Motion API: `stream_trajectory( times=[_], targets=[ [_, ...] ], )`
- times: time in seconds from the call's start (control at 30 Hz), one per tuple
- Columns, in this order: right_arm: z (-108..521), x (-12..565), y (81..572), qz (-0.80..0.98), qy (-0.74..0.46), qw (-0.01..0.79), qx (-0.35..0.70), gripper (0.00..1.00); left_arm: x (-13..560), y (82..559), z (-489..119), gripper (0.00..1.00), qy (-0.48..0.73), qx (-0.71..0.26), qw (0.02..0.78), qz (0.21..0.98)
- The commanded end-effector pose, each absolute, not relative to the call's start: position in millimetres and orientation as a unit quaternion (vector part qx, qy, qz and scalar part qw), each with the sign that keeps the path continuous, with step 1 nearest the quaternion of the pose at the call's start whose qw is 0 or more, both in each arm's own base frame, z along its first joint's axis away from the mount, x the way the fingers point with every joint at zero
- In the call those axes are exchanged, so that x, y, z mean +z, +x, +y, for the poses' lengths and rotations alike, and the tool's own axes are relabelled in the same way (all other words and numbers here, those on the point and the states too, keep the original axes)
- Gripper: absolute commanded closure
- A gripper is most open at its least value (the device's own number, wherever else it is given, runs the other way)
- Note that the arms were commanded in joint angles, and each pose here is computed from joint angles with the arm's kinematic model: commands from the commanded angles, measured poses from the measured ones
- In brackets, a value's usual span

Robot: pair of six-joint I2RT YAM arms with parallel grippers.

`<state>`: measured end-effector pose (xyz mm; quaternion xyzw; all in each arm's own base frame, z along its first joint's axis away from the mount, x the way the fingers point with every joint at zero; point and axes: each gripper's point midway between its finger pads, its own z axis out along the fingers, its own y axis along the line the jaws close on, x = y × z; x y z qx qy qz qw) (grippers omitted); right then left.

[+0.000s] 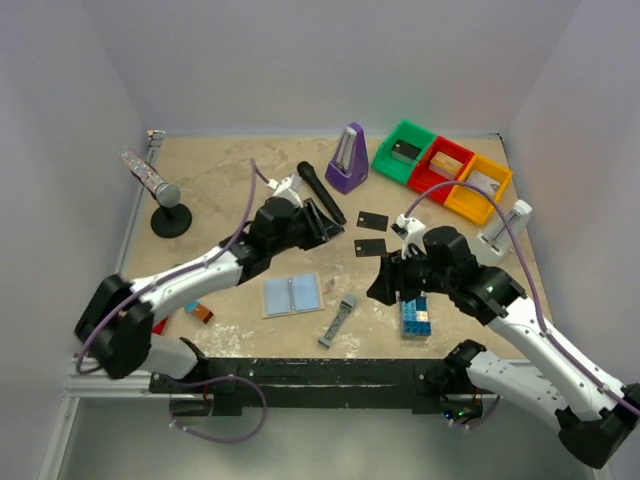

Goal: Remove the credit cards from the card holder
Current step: Remove the credit card from the card holder.

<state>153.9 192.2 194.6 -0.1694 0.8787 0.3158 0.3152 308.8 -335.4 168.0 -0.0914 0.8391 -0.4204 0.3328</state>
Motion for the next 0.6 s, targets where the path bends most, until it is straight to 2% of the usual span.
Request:
stream_trajectory(
  times=[0.0,0.1,0.2,0.33,0.4,0.57],
  targets=[
    [218,189,153,0.872,-0.201,0.29,0.341,0.41,181,277,-280,0.59,-0.095,-0.378,0.387,0.836],
    [231,178,155,0.882,-0.226,0.279,0.305,0.39,162,244,-226,0.55,-0.129,-0.335,0.403,0.842],
    [248,166,162,0.893,-0.23,0.256,0.29,0.35,128,215,-175,0.37,-0.181,-0.289,0.407,0.847],
    [267,153,183,0.906,-0.219,0.239,0.274,0.33,120,195,-141,0.17,-0.214,-0.289,0.432,0.827],
    [274,144,196,0.915,-0.214,0.23,0.253,0.32,120,190,-134,0.14,-0.213,-0.29,0.439,0.823],
    [291,124,218,0.931,-0.21,0.203,0.219,0.32,115,182,-131,0.16,-0.194,-0.273,0.426,0.84]
  ],
)
